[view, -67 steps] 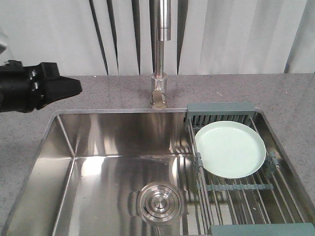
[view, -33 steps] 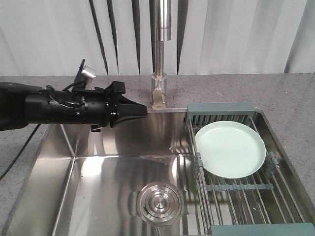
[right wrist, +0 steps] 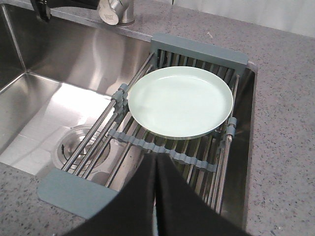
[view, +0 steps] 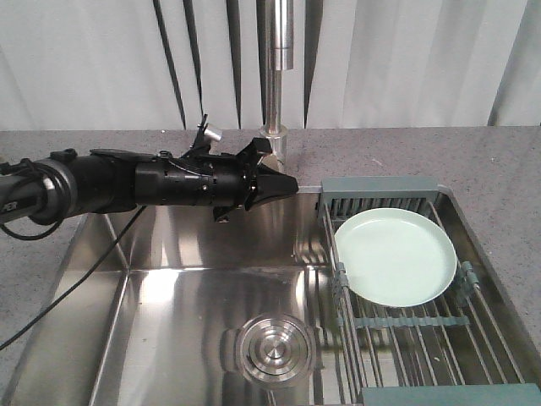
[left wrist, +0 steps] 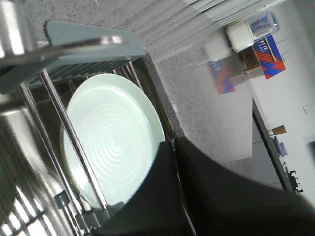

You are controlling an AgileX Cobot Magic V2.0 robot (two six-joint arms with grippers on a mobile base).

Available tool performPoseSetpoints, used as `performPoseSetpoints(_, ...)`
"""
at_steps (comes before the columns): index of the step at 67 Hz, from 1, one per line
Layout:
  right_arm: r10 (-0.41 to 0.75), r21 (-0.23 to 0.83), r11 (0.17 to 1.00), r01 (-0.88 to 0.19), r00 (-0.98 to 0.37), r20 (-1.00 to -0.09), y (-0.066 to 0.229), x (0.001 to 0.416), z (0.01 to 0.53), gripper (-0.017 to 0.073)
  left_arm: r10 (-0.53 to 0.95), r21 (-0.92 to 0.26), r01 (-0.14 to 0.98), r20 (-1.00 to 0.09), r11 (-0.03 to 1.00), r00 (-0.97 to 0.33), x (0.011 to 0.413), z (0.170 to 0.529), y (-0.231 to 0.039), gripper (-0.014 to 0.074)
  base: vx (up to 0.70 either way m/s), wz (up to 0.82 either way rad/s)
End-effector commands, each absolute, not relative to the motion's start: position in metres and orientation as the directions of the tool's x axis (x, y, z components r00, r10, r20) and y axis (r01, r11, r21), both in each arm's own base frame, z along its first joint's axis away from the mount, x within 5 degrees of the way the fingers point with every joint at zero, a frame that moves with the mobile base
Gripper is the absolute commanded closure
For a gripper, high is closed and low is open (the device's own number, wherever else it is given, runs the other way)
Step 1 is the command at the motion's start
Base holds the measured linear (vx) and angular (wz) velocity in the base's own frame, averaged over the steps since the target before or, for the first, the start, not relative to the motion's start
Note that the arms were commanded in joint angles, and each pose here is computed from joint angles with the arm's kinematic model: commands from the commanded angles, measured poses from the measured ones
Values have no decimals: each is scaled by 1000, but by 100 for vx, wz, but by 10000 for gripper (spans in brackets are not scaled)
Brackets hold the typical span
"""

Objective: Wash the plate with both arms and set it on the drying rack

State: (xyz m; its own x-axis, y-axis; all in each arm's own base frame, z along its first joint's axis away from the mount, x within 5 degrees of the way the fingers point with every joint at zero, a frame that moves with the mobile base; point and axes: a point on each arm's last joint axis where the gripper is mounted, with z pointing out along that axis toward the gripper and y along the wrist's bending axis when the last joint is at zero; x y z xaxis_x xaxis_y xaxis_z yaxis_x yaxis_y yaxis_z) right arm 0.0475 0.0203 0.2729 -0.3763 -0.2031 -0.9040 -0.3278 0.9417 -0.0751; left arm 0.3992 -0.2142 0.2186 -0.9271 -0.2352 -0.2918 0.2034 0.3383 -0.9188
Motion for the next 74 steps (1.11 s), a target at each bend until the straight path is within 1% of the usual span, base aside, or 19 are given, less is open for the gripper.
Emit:
performPoseSetpoints(1, -186, -87, 947, -311, -306, -934, 20, 50, 286, 564, -307, -958, 210, -263, 195, -915, 409, 255, -220, 600, 0, 0)
performPoseSetpoints(18, -186, -87, 947, -311, -306, -934, 20, 50, 286, 564, -318, -955, 224, -278, 196, -907, 434, 241, -229, 600, 0, 0)
performPoseSetpoints(42, -186, -87, 947, -311, -306, -934, 20, 50, 286, 564, -371, -948, 197, -281, 249, -885, 444, 231, -226, 600, 0, 0)
performPoseSetpoints(65, -186, -87, 947, -311, -306, -934, 20, 50, 286, 564, -422, -946, 180, -284, 269, -861, 455, 231, -205, 600, 0, 0)
performPoseSetpoints(74, -186, -87, 947, -311, -306, -934, 20, 50, 286, 564, -428, -946, 178, -284, 271, -858, 457, 230, -203, 600, 0, 0)
